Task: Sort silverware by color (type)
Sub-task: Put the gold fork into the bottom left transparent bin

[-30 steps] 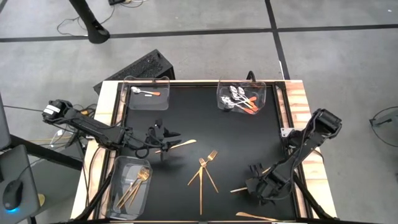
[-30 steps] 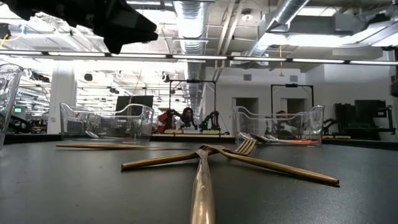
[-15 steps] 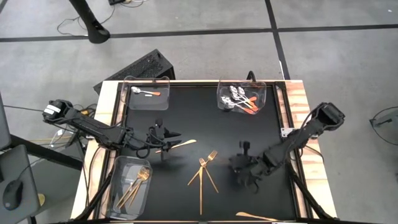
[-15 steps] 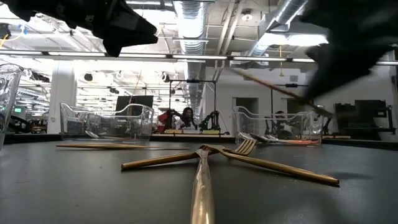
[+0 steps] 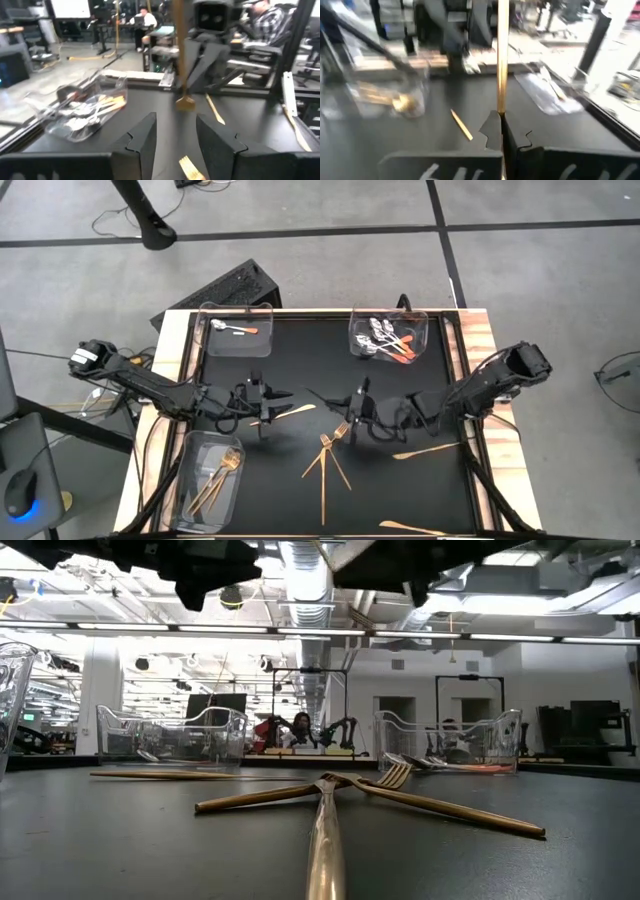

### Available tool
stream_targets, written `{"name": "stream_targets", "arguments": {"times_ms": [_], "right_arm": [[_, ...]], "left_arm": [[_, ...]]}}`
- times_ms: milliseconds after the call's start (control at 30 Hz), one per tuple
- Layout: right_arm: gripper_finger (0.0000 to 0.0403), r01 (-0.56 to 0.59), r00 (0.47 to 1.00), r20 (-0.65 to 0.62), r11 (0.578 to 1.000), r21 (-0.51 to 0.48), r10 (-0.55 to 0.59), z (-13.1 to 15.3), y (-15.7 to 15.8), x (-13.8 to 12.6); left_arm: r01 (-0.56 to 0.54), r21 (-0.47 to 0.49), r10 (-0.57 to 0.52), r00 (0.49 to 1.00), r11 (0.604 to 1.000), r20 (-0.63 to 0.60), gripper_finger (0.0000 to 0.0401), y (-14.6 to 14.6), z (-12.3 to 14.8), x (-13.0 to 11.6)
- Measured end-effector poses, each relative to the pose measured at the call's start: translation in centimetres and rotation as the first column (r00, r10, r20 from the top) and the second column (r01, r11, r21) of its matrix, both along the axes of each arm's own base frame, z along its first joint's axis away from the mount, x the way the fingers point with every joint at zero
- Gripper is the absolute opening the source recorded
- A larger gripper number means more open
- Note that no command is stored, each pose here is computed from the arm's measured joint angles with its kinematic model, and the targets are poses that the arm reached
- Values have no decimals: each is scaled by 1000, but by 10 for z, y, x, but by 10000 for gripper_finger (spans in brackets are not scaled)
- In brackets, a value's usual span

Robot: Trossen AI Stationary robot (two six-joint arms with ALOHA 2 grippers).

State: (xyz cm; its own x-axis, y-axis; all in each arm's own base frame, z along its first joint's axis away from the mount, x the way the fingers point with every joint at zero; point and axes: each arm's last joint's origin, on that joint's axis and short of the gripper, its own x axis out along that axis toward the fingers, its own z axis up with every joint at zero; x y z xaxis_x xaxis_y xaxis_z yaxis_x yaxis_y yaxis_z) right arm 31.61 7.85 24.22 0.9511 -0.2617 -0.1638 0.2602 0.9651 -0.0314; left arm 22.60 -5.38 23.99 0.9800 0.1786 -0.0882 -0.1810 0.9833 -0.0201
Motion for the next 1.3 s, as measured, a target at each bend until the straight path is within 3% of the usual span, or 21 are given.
{"name": "stream_targets", "arguments": {"times_ms": [400, 600, 733, 933, 1200, 1300], "right_arm": [[6, -136, 989, 68, 990, 45, 133, 5, -16, 8], [6, -142, 989, 47, 989, 38, 140, 3, -15, 8], [6, -144, 989, 42, 989, 22, 143, 3, -15, 8], [6, -145, 989, 28, 989, 18, 144, 2, -15, 8], [6, -142, 990, 21, 990, 14, 142, 1, -15, 8], [7, -142, 990, 16, 990, 8, 142, 1, -15, 8]], "left_arm": [[18, 11, -19, 993, 1000, 117, 205, 12, 3, 15], [69, 33, -74, 974, 997, 214, 209, 17, -6, 39], [84, 40, -90, 976, 996, 201, 201, 18, -9, 57], [79, 54, -88, 977, 995, 196, 166, 17, -9, 71], [81, 62, -91, 980, 995, 176, 26, 17, -11, 71], [82, 50, -89, 982, 995, 167, 11, 17, -12, 71]]}}
